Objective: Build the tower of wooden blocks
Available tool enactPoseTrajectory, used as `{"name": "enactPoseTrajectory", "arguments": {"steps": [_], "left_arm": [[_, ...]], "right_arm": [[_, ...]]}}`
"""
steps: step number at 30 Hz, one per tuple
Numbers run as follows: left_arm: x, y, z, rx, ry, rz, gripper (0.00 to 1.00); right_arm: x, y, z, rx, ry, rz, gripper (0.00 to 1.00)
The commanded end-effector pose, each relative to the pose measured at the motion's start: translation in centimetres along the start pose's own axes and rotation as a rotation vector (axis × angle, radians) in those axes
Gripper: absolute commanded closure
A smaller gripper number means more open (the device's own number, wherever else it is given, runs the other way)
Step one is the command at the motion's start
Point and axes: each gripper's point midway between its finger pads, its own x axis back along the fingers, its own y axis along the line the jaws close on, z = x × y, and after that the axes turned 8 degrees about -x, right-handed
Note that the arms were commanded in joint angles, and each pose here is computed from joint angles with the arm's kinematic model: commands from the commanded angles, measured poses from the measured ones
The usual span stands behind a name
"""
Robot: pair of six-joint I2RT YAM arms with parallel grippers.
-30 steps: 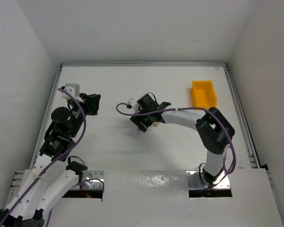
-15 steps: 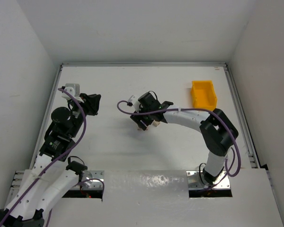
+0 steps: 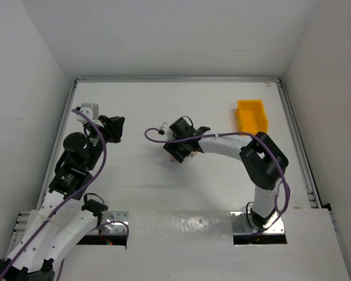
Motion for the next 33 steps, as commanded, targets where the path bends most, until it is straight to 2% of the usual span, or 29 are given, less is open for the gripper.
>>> {"name": "enactPoseTrajectory", "arguments": {"steps": [1, 12, 16, 23, 24, 25, 27, 28, 29, 33], "left_arm": [[-0.1, -0.5, -1.1, 0.007, -0.041, 0.022, 0.81], [-0.1, -0.5, -1.0, 0.006, -0.04, 0.023, 0.81], [-0.1, -0.6, -1.1, 0.008, -0.042, 0.025, 0.81], [-0.1, -0.6, -1.2, 0.007, -0.044, 0.025, 0.81], [-0.1, -0.6, -1.1, 0.007, -0.042, 0.026, 0.81], [0.0, -0.6, -1.1, 0.008, -0.044, 0.027, 0.81], [0.0, -0.6, -1.2, 0.007, -0.047, 0.027, 0.81], [0.0, -0.6, -1.2, 0.008, -0.045, 0.028, 0.81], [0.0, -0.6, -1.2, 0.008, -0.046, 0.029, 0.81], [0.1, -0.6, -1.3, 0.007, -0.048, 0.029, 0.81]], "right_arm": [[0.7, -1.1, -2.3, -0.02, -0.056, 0.042, 0.38], [1.0, -1.6, -2.0, -0.053, -0.056, 0.066, 0.39], [1.5, -0.9, -2.1, -0.052, -0.059, 0.021, 0.39], [4.0, 1.2, -4.5, -0.067, -0.155, -0.097, 0.41], [4.1, 1.0, -5.0, -0.077, -0.176, -0.091, 0.44], [4.1, 0.8, -5.4, -0.089, -0.195, -0.087, 0.62], [3.8, 0.1, -6.3, -0.14, -0.228, -0.08, 0.81], [3.5, -0.2, -6.3, -0.165, -0.223, -0.079, 0.96], [2.9, -0.8, -6.7, -0.178, -0.216, -0.07, 1.0], [1.8, -1.4, -7.5, -0.197, -0.2, -0.076, 1.0]]}}
